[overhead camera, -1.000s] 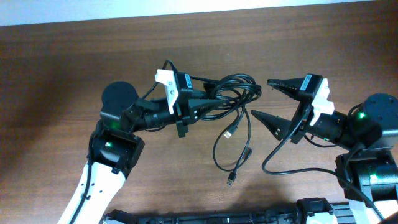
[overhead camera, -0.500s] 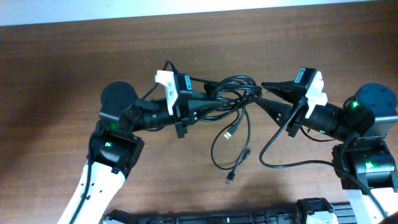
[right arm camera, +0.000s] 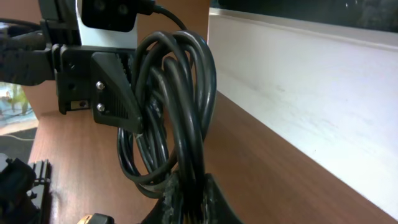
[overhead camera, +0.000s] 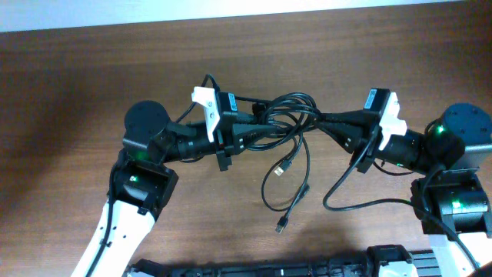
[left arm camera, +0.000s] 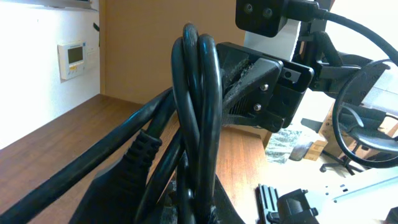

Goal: Untangle cables

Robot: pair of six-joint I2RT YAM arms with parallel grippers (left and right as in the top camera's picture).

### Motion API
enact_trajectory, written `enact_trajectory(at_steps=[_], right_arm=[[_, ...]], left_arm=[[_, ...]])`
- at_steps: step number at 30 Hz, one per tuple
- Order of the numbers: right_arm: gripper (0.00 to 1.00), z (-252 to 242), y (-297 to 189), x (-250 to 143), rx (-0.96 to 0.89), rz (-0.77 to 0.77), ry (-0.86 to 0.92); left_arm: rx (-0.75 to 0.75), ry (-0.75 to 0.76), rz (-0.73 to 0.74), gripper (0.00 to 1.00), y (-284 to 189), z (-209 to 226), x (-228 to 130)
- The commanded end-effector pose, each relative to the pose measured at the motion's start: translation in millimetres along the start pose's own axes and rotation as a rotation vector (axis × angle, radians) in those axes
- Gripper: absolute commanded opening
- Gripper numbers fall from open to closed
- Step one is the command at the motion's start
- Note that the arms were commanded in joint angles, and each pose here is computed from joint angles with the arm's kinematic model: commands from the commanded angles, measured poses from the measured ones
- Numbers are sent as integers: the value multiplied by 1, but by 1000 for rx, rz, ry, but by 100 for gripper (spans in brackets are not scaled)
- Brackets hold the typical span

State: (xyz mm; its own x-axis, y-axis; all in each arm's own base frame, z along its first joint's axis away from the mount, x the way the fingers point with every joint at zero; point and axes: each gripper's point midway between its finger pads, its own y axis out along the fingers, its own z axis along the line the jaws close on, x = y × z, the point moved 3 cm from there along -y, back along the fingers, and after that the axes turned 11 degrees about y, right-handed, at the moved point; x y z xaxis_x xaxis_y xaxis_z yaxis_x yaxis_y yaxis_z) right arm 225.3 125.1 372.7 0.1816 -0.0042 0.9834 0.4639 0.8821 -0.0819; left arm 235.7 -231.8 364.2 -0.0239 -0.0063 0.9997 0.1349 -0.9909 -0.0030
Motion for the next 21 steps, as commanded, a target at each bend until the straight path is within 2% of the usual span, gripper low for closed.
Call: enact_trajectory(at_steps=[1,5,8,13,18,21], right_arm=[[4,7,-1,2,42,3,14],[4,7,-1,-2,41,16,49],[4,7,-1,-2,41,17,66],[4,7,-1,-2,42,17,65],[4,7,-1,-2,42,17,66],[4,7,-1,-2,42,18,67]], left_arm=[[-11,5,-9,0,-1,-2,5],[63,-13,4,0,-2,8,1],[205,-66,47,0,-4,27,-11],[471,-283,137,0,-19,58,-41],[505,-361,122,0,-21,61,-43],[588,-496,81,0,-26,70,-44]])
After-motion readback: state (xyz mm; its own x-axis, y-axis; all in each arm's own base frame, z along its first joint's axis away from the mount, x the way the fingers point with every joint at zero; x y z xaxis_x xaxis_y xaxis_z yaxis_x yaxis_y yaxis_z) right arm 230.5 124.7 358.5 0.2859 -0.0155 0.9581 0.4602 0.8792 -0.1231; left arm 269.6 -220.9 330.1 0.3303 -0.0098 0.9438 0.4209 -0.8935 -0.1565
